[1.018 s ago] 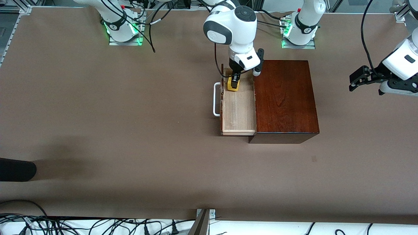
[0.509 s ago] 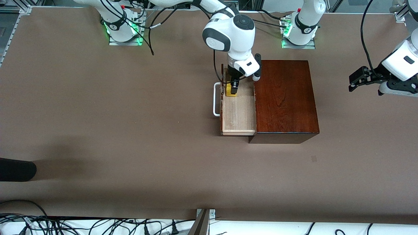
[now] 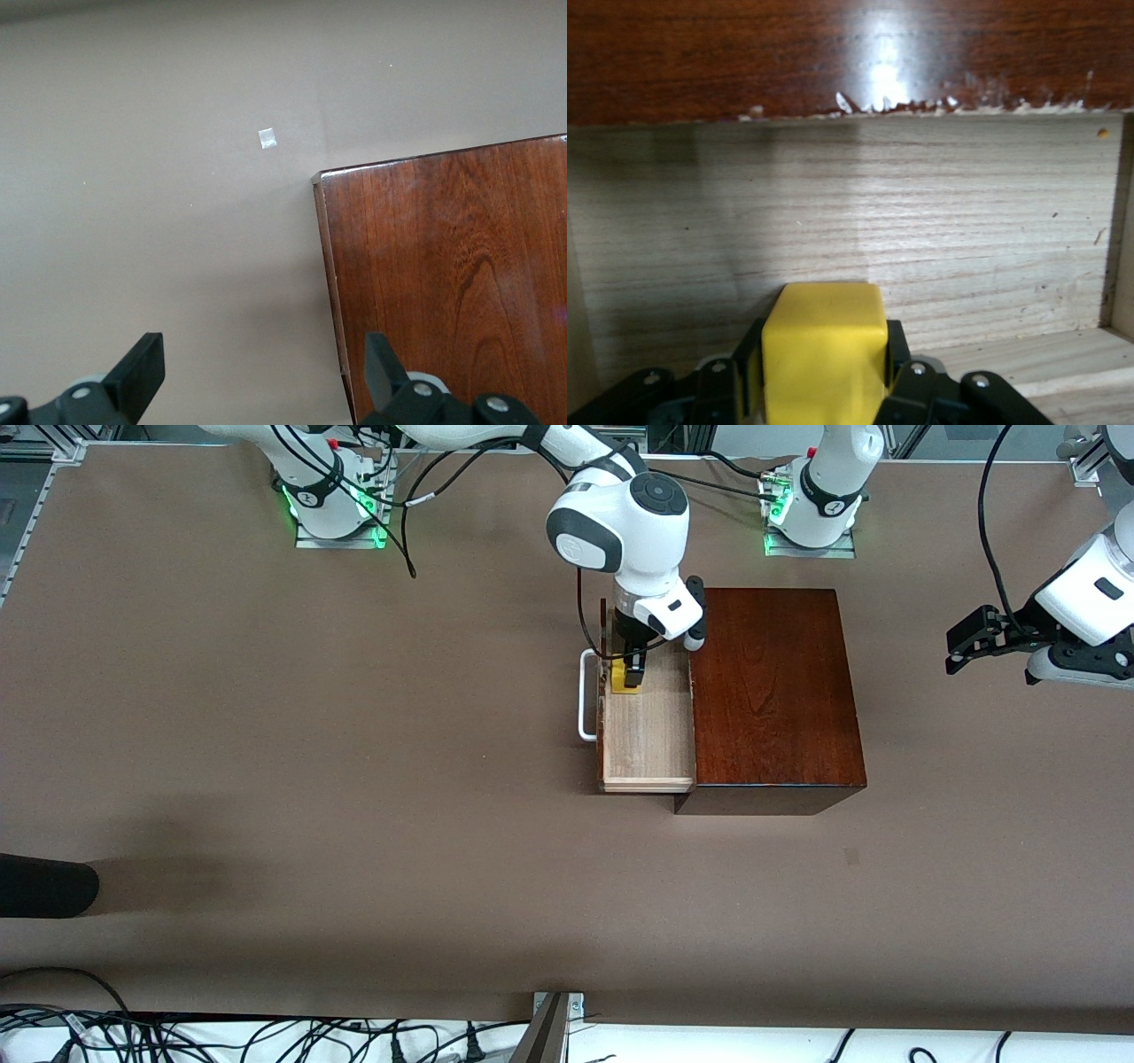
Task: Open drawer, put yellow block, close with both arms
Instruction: 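Lower the cube into the drawer and open the right gripper, then withdraw the right gripper from the drawer back to rest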
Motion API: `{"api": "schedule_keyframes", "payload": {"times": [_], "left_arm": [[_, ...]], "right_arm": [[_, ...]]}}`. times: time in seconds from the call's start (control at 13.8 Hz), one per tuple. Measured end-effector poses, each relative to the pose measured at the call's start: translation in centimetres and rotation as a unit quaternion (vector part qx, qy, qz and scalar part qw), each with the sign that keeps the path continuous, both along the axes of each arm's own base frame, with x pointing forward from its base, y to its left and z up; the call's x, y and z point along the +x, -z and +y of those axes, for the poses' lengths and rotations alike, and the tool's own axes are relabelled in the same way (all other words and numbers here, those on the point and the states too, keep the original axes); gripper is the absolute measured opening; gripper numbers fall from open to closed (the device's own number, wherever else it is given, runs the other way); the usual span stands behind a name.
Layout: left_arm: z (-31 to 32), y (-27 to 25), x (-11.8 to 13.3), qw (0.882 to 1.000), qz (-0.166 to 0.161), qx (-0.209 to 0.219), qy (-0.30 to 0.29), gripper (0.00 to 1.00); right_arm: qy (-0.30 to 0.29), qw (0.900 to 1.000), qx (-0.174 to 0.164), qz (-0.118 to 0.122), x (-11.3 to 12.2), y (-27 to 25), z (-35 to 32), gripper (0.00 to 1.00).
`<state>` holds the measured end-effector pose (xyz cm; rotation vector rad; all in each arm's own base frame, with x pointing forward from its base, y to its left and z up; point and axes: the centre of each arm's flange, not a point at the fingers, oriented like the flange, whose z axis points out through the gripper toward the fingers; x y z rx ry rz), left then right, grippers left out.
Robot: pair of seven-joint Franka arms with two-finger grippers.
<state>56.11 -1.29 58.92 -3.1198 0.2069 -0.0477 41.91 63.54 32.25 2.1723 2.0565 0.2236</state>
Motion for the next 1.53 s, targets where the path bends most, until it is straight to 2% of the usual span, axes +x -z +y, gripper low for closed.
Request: {"api": "schedule_keyframes", "payload": {"times": [0.36, 0.65, 0.73, 0.95, 1.31, 1.53], "left_arm": [[0.0, 0.1, 0.0, 1.0, 0.001, 0.0, 0.0, 1.0], [0.0, 0.1, 0.0, 1.0, 0.002, 0.0, 0.0, 1.0], [0.0, 0.1, 0.0, 1.0, 0.002, 0.0, 0.0, 1.0], [0.0, 0.2, 0.0, 1.0, 0.004, 0.0, 0.0, 1.0], [0.0, 0.2, 0.0, 1.0, 0.005, 0.0, 0.0, 1.0], [0.0, 0.3, 0.0, 1.0, 0.005, 0.0, 0.0, 1.0]], "right_arm": [[0.003, 1.0, 0.005, -0.008, 0.9, -0.2, -0.4, 0.59], [0.011, 1.0, 0.017, -0.017, 1.9, -2.2, -0.3, 0.96], [0.013, 1.0, 0.019, -0.019, 2.1, -3.0, -0.3, 1.0], [0.043, 0.999, 0.027, -0.013, 3.6, -6.8, -1.3, 1.0], [0.147, 0.988, 0.032, -0.027, 11.9, -19.0, -12.9, 1.0], [0.207, 0.978, 0.01, -0.022, 14.1, -24.5, -20.5, 1.0]]}}
